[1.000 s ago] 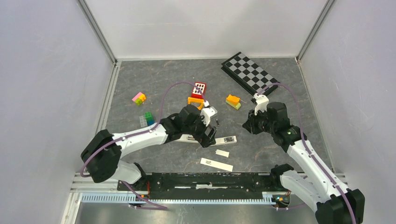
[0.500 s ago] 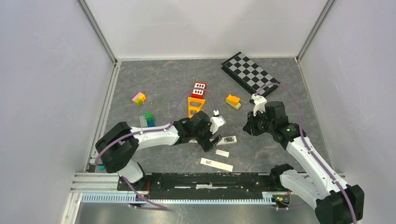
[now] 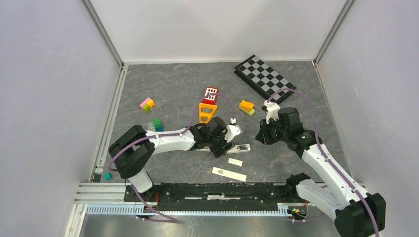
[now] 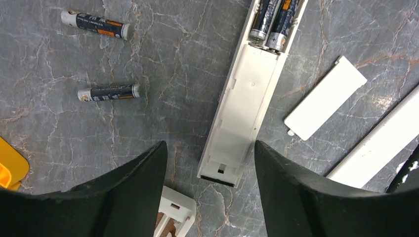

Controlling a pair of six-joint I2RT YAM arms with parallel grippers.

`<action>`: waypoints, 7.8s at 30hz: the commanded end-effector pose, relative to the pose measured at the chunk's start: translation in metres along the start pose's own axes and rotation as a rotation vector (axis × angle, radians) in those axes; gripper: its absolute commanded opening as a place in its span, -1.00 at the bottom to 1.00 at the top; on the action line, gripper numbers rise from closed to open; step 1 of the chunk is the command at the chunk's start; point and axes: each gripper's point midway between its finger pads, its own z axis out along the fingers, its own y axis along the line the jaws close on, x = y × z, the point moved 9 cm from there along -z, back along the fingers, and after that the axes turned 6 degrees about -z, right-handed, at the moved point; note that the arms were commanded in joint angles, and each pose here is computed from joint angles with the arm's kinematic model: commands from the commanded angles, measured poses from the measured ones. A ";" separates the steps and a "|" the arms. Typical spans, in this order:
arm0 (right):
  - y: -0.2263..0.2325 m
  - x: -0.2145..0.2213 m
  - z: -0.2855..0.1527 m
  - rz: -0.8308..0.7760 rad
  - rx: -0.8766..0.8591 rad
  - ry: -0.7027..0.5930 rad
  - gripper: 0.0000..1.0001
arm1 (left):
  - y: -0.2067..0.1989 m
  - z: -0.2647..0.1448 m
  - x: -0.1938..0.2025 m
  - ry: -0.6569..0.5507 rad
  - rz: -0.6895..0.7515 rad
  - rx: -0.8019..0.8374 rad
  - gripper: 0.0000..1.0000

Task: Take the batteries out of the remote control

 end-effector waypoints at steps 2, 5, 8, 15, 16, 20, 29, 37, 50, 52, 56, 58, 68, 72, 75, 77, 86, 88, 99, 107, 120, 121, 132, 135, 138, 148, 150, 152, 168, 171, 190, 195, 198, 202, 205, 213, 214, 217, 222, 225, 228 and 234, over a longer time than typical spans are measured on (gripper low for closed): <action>0.002 -0.006 0.000 -0.004 -0.010 -0.018 -1.00 | -0.001 0.000 -0.002 -0.002 0.058 0.029 0.44; 0.002 -0.005 0.002 -0.006 -0.009 -0.006 -1.00 | 0.000 0.001 -0.001 0.001 0.068 0.018 0.42; 0.003 -0.003 0.004 -0.003 -0.010 0.004 -1.00 | 0.001 0.004 0.001 0.018 0.084 0.023 0.35; 0.003 -0.002 0.004 -0.005 0.000 0.007 -1.00 | 0.000 0.007 0.007 0.047 0.096 0.013 0.34; 0.002 -0.002 0.004 -0.005 0.000 0.009 -1.00 | -0.001 0.008 0.007 0.048 0.099 0.010 0.30; 0.003 -0.002 0.005 -0.003 -0.001 0.014 -1.00 | 0.000 0.008 0.007 0.049 0.102 -0.009 -0.05; 0.007 -0.003 0.001 -0.012 -0.035 -0.010 -1.00 | 0.001 0.001 0.006 0.025 0.101 -0.038 -0.32; 0.006 0.003 0.006 -0.042 -0.002 0.034 -1.00 | 0.000 0.000 0.008 0.041 0.152 -0.038 -0.38; 0.003 0.013 0.013 -0.176 0.066 0.082 -1.00 | -0.001 0.000 0.014 0.078 0.187 -0.005 -0.56; 0.001 0.014 0.012 -0.194 0.071 0.079 -1.00 | -0.002 0.001 0.014 0.077 0.187 0.009 -0.61; 0.002 0.016 0.017 -0.199 0.051 0.078 -1.00 | -0.004 0.002 0.013 0.065 0.188 0.025 -0.72; 0.004 0.017 0.020 -0.189 0.029 0.082 -1.00 | -0.004 0.001 0.014 0.061 0.203 0.037 -0.75; 0.008 0.004 0.011 -0.175 0.030 -0.013 -1.00 | -0.006 0.000 0.017 0.062 0.231 0.063 -0.77; 0.007 0.009 0.015 -0.172 0.024 0.018 -1.00 | -0.006 -0.001 0.016 0.060 0.238 0.059 -0.78; 0.007 0.016 0.021 -0.157 0.017 0.054 -1.00 | -0.006 0.000 0.016 0.061 0.239 0.061 -0.79; 0.007 0.018 0.022 -0.153 0.012 0.068 -1.00 | -0.005 -0.001 0.015 0.063 0.240 0.055 -0.80; 0.004 0.022 0.026 -0.162 0.020 0.097 -1.00 | -0.006 -0.001 0.017 0.068 0.242 0.053 -0.82; 0.004 0.020 0.024 -0.168 0.030 0.080 -1.00 | -0.005 -0.001 0.016 0.071 0.239 0.051 -0.83; 0.006 0.024 0.026 -0.146 0.007 0.101 -1.00 | -0.006 -0.001 0.016 0.073 0.244 0.056 -0.83; 0.016 0.018 0.023 -0.133 -0.093 0.076 -1.00 | -0.006 -0.001 0.016 0.076 0.241 0.053 -0.84; 0.023 0.006 0.018 -0.124 -0.135 0.031 -1.00 | -0.006 -0.001 0.016 0.090 0.241 0.048 -0.85; 0.023 0.005 0.017 -0.124 -0.133 0.027 -1.00 | -0.006 -0.001 0.016 0.092 0.242 0.050 -0.85; 0.022 0.002 0.014 -0.121 -0.105 0.003 -1.00 | -0.006 -0.002 0.015 0.095 0.244 0.047 -0.86; 0.019 0.004 0.015 -0.118 -0.075 0.012 -1.00 | -0.006 -0.002 0.015 0.104 0.243 0.047 -0.86; 0.018 0.002 0.015 -0.111 -0.060 0.007 -1.00 | -0.006 -0.002 0.015 0.107 0.244 0.047 -0.86; 0.013 -0.001 0.019 -0.087 0.008 0.015 -1.00 | -0.007 -0.002 0.013 0.106 0.233 0.053 -0.87; 0.012 0.002 0.021 -0.075 0.011 0.025 -1.00 | -0.006 -0.002 0.013 0.110 0.233 0.050 -0.87; 0.012 0.003 0.021 -0.067 0.015 0.027 -1.00 | -0.006 -0.002 0.014 0.116 0.233 0.045 -0.87; 0.018 -0.008 0.008 -0.039 0.002 -0.044 -1.00 | -0.006 -0.002 0.012 0.123 0.224 0.040 -0.90; 0.024 -0.007 0.005 -0.034 -0.059 -0.047 -1.00 | -0.006 -0.003 0.011 0.113 0.223 0.044 -0.90; 0.022 0.029 0.015 0.025 -0.069 0.047 -1.00 | -0.006 -0.006 0.011 0.094 0.233 0.042 -0.91; 0.018 0.031 0.018 0.023 -0.027 0.060 -1.00 | -0.007 -0.005 0.011 0.096 0.233 0.046 -0.91; 0.013 0.035 0.025 0.046 0.015 0.073 -1.00 | -0.007 -0.005 0.011 0.095 0.234 0.049 -0.91; 0.014 0.037 0.026 0.029 -0.004 0.080 -1.00 | -0.007 -0.005 0.011 0.101 0.232 0.050 -0.92; 0.015 0.037 0.027 0.025 -0.026 0.043 -1.00 | -0.007 -0.004 0.011 0.100 0.232 0.055 -0.92; 0.022 0.034 0.036 0.083 -0.101 -0.001 -1.00 | -0.007 -0.004 0.010 0.104 0.232 0.052 -0.92; 0.022 0.035 0.036 0.083 -0.091 0.001 -1.00 | -0.007 -0.004 0.010 0.105 0.231 0.051 -0.92; 0.021 0.033 0.037 0.088 -0.087 -0.008 -1.00 | -0.007 -0.004 0.010 0.105 0.231 0.050 -0.92; 0.023 0.028 0.037 0.095 -0.093 -0.022 -1.00 | -0.007 -0.003 0.010 0.109 0.231 0.050 -0.92; 0.024 0.027 0.036 0.095 -0.106 -0.028 -1.00 | -0.007 -0.003 0.011 0.112 0.231 0.049 -0.92; 0.024 0.029 0.036 0.091 -0.116 -0.024 -1.00 | -0.006 -0.004 0.010 0.109 0.230 0.047 -0.92; 0.024 0.032 0.040 0.084 -0.132 0.005 -1.00 | -0.006 -0.004 0.010 0.109 0.231 0.046 -0.92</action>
